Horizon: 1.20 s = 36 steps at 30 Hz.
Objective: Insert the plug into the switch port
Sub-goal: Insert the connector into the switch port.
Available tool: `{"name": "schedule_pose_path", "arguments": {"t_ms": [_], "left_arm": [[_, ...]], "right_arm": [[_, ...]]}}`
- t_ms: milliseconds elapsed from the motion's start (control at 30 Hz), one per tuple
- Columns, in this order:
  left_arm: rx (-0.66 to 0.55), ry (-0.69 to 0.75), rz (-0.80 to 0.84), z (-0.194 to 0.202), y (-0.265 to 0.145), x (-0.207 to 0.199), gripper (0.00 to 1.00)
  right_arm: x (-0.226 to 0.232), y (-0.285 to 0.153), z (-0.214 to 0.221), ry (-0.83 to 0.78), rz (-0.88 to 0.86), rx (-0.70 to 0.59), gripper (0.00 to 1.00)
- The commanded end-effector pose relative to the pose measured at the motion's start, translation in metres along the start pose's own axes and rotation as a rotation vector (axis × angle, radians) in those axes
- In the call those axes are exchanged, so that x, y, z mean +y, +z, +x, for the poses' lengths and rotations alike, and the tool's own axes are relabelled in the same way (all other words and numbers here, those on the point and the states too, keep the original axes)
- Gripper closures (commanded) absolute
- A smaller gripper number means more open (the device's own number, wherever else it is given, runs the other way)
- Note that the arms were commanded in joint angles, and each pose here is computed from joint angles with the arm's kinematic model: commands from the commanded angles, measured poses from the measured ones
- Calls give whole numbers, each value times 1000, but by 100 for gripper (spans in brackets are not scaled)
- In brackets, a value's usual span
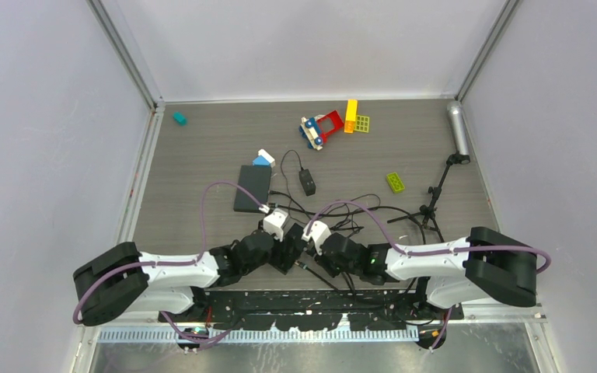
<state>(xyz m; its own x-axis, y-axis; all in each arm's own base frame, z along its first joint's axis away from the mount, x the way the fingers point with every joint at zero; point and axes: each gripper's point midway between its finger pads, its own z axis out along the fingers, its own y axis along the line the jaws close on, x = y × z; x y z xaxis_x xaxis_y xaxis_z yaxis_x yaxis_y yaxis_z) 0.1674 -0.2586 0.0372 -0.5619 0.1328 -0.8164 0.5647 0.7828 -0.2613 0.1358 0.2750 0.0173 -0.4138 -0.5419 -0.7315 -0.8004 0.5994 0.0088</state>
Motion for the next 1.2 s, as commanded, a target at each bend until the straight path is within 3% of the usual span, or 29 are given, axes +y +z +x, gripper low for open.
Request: {"name": "schedule_pose_path", "arguments": {"t_ms": [0, 600, 933, 1167], "left_arm": [[46, 16, 158, 10, -5, -29, 41], [108, -15, 283, 26, -1, -51, 50], [141, 22, 412, 31, -8, -76, 51], [174, 19, 468, 40, -7, -90, 51]], "right_arm": [[-11, 7, -23, 20, 70, -66, 99], [1, 17, -68, 114, 38, -192, 99], [10, 8, -108, -18, -32, -273, 100], [-4, 15, -128, 80, -53, -360, 100]]}}
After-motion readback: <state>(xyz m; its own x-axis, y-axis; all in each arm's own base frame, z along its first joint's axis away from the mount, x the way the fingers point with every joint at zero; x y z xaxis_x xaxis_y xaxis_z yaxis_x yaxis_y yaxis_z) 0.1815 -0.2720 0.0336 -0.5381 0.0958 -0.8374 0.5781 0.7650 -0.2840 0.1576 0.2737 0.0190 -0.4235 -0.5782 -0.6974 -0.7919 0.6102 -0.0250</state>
